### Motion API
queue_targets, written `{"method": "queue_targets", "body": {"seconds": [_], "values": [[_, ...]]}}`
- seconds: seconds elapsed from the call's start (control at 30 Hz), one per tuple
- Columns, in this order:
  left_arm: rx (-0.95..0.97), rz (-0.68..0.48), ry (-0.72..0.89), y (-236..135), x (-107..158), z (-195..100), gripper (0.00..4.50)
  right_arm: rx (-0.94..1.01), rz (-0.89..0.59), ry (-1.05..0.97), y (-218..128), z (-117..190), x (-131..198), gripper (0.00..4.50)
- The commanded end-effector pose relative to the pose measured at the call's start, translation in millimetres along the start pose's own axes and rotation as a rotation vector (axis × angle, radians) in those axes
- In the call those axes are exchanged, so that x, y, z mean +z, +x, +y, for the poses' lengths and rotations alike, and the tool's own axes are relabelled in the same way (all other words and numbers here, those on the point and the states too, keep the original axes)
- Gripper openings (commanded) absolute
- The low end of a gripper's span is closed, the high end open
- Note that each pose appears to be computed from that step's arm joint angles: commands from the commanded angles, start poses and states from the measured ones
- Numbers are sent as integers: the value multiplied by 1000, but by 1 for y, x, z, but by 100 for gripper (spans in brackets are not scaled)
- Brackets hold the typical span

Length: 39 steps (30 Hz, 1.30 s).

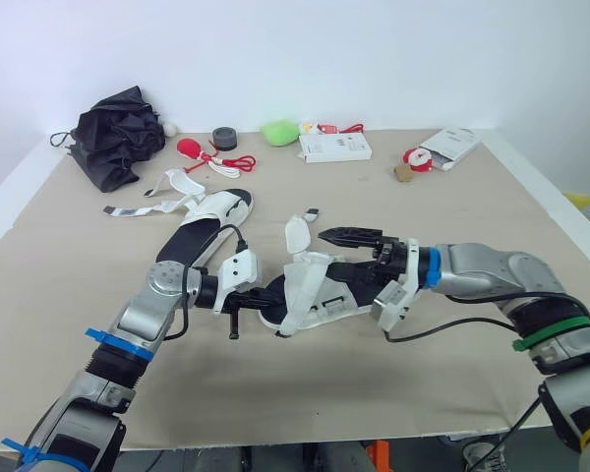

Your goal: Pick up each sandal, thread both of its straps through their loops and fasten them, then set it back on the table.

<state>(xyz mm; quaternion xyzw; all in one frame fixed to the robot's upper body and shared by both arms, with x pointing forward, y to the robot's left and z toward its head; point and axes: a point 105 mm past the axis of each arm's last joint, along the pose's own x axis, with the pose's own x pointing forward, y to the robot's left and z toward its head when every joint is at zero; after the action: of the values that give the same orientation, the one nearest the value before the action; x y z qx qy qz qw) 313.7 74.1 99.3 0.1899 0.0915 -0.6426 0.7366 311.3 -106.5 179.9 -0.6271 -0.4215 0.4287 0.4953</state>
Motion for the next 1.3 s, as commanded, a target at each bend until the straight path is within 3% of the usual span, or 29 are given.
{"method": "queue_targets", "body": {"seconds": [0.03, 0.13, 0.27, 0.47, 0.6, 0.77, 1.0, 1.1, 1.3], "values": [[-38, 68, -47, 8, -20, -9, 0, -19, 92, 122, -14, -16, -12, 437], [-46, 71, -40, 8, -19, -9, 0, 28, 144, 302, -26, -16, -13, 437], [-50, 86, -16, 4, -18, -5, 0, -19, 223, 905, -50, -32, -9, 437], [-61, 97, 9, 3, -17, -3, 0, -7, 91, 1527, -58, -50, 31, 437], [-69, 93, 12, 6, -16, -4, 0, 81, 47, 1823, -48, -32, 70, 437], [-75, 88, 12, 9, -15, -6, 0, 84, 164, 1925, -28, 11, 91, 437], [-81, 91, 20, 9, -14, -6, 0, 58, 396, 2004, 3, 66, 86, 437], [-84, 94, 28, 9, -13, -5, 0, 25, 398, 2039, 12, 67, 81, 437], [-90, 95, 37, 10, -10, -4, 0, -2, 266, 2149, 27, 50, 84, 437]]}}
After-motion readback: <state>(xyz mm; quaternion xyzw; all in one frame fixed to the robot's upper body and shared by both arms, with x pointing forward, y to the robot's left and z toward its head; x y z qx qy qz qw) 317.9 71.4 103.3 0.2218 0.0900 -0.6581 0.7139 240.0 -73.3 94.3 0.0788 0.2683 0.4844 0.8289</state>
